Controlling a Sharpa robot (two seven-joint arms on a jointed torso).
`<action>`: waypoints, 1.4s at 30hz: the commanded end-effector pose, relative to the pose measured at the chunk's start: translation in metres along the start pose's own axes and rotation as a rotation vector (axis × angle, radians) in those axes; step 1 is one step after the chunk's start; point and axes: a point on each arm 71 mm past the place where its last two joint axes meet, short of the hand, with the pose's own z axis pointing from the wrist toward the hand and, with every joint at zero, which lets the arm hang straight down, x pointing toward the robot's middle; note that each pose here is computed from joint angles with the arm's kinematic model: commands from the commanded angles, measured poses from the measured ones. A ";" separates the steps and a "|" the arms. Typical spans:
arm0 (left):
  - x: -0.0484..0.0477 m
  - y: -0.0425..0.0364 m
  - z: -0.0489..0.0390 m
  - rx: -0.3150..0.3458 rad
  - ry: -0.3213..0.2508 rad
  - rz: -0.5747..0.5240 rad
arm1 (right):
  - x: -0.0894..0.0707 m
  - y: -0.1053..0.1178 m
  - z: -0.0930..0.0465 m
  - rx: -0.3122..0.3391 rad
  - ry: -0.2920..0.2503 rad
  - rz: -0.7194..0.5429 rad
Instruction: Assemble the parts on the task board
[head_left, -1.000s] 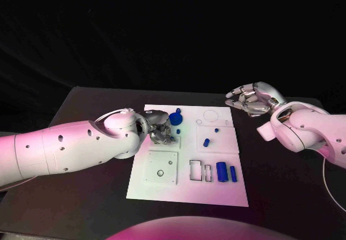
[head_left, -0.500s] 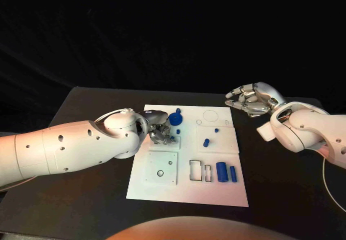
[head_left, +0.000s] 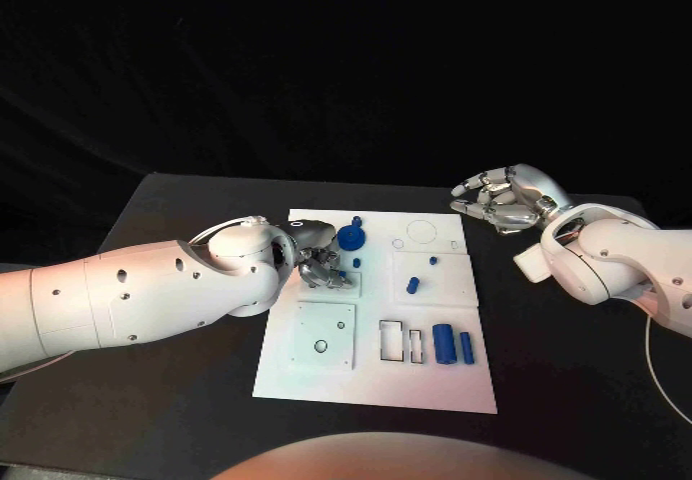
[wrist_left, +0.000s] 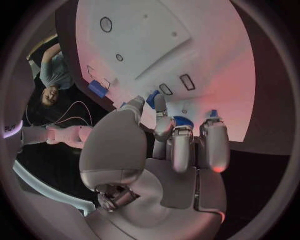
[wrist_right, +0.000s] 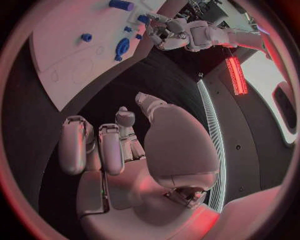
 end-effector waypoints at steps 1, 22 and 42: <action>0.0011 -0.0006 0.0002 -0.002 0.015 -0.002 | 0.002 0.000 0.000 -0.007 0.016 -0.005; -0.0107 0.0138 -0.0079 -0.062 0.071 -0.143 | 0.000 -0.002 0.000 -0.001 0.010 -0.008; -0.0644 0.0321 0.0007 -0.169 0.469 -0.398 | 0.000 -0.005 0.004 0.007 0.004 -0.013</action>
